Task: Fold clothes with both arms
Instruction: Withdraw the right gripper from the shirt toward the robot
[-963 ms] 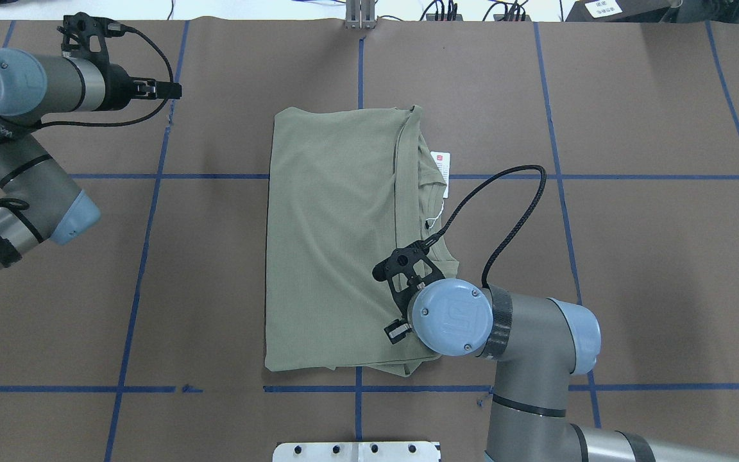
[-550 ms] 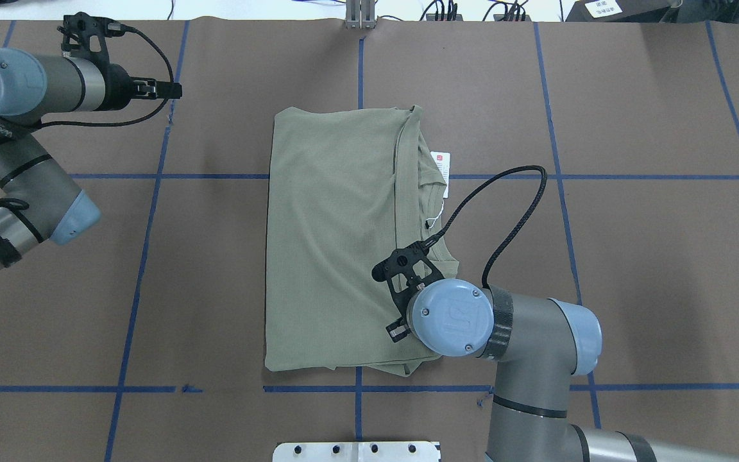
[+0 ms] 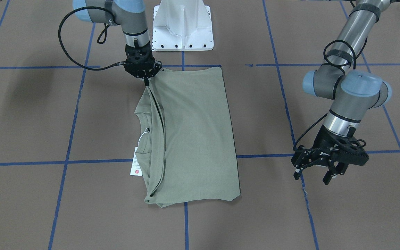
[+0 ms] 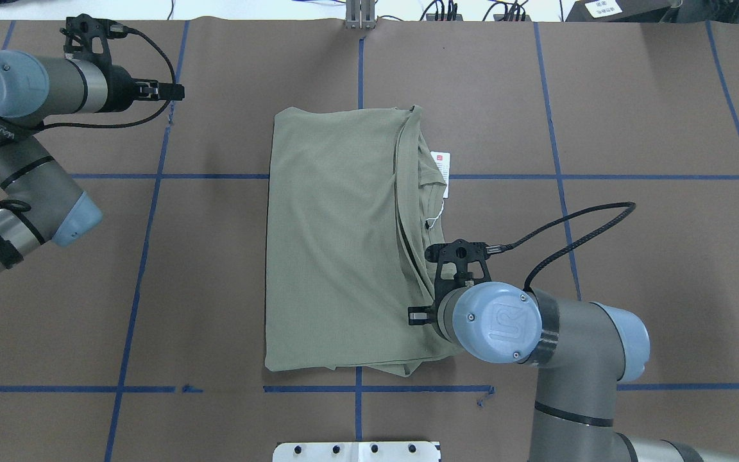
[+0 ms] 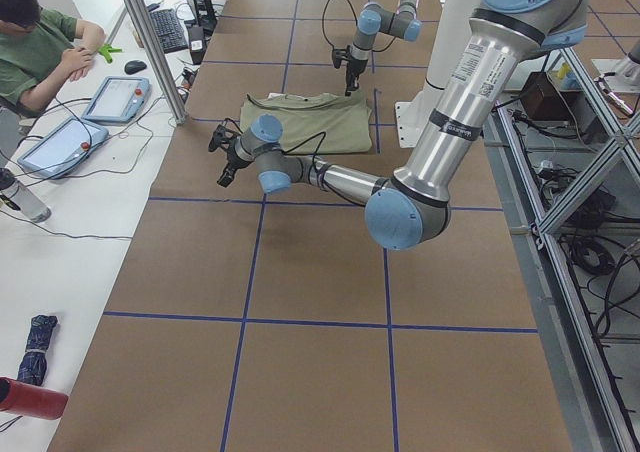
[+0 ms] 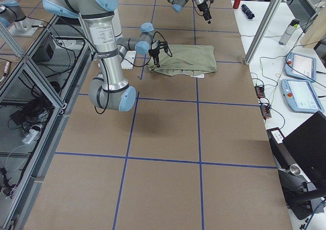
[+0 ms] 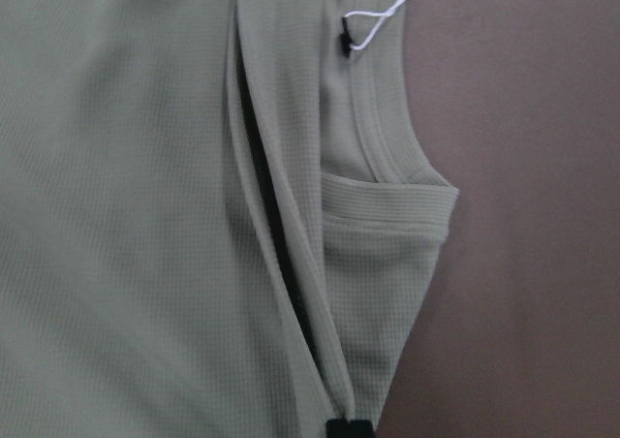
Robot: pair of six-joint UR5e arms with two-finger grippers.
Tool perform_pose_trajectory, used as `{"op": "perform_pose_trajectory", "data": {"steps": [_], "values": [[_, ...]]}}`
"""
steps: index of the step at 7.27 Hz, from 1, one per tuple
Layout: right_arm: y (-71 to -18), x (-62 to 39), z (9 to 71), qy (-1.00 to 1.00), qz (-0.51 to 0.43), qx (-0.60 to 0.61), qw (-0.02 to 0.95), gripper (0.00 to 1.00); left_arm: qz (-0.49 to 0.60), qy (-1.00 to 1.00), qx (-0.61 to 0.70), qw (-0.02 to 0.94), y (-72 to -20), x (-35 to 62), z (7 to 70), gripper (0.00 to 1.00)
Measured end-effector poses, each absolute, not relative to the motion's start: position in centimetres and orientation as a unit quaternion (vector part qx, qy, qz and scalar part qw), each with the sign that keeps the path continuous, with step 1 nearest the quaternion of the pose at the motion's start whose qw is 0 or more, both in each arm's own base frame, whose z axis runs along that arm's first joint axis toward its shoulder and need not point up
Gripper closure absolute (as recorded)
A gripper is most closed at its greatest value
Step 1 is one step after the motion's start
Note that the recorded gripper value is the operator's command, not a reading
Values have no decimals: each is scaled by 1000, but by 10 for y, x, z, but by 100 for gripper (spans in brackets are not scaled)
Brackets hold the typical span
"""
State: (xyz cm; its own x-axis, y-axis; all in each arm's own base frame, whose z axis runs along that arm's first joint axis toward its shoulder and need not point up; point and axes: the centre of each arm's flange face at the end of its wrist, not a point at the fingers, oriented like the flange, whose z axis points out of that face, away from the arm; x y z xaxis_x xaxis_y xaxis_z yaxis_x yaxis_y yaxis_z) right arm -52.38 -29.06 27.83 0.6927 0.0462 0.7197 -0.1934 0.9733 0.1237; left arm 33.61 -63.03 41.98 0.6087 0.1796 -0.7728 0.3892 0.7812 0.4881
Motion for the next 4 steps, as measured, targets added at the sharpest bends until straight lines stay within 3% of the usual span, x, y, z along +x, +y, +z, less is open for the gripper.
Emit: {"op": "perform_pose_trajectory", "data": {"steps": [2, 4], "values": [[-282, -516, 304, -399, 190, 78, 894, 100, -63, 438, 325, 836, -630, 336, 420, 0], [-275, -513, 320, -403, 237, 80, 880, 100, -61, 439, 323, 836, -629, 339, 420, 0]]}}
